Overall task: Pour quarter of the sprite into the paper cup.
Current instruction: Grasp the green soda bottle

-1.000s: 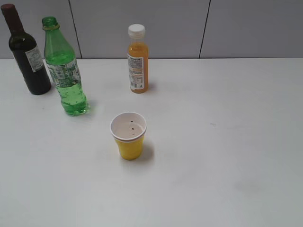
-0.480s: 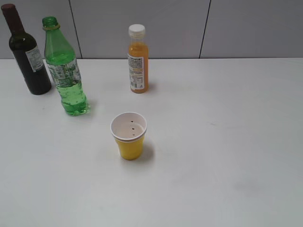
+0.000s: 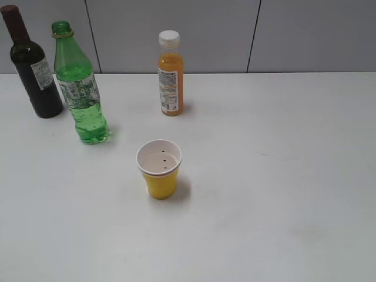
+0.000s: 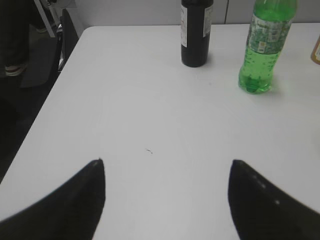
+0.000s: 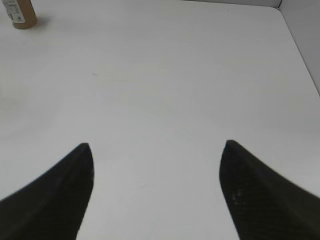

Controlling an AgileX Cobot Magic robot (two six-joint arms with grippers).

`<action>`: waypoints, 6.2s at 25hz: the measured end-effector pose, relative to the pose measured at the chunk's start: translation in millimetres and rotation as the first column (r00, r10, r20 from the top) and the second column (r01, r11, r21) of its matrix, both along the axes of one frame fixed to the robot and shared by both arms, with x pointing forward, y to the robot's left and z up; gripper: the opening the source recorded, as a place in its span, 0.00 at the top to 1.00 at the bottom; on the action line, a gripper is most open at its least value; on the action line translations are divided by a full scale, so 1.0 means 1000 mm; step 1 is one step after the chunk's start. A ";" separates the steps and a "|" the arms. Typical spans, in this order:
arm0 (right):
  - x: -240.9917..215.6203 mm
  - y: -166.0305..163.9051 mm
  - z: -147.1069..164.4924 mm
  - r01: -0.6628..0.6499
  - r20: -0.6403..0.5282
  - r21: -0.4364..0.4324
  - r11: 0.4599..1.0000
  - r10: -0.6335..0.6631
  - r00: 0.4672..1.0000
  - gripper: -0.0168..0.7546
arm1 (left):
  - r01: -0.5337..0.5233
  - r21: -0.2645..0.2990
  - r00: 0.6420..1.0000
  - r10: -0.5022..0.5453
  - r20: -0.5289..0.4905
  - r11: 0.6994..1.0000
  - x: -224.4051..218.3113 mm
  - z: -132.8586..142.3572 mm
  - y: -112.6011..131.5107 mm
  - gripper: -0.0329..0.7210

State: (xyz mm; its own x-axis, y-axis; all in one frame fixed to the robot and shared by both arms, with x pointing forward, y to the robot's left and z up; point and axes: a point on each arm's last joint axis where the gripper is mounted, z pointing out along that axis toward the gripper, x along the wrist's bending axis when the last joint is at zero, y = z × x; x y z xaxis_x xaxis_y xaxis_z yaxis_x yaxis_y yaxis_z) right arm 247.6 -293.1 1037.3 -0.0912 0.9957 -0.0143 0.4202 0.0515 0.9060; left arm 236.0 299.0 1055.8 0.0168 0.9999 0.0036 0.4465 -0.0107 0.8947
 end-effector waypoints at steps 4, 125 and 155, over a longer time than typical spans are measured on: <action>0.000 0.000 0.000 0.000 0.000 0.000 1.000 0.000 1.000 0.21 | 0.000 0.000 1.000 0.000 0.000 1.000 0.000 0.000 0.000 0.18; 0.000 0.000 0.000 0.000 0.000 0.000 1.000 0.000 1.000 0.21 | 0.171 -0.021 0.965 -0.164 0.203 0.985 0.362 -0.153 -0.086 0.07; 0.000 0.000 0.000 0.000 0.000 0.000 1.000 0.000 1.000 0.21 | 0.138 -0.030 0.969 -0.129 0.209 0.990 0.368 -0.151 -0.085 0.33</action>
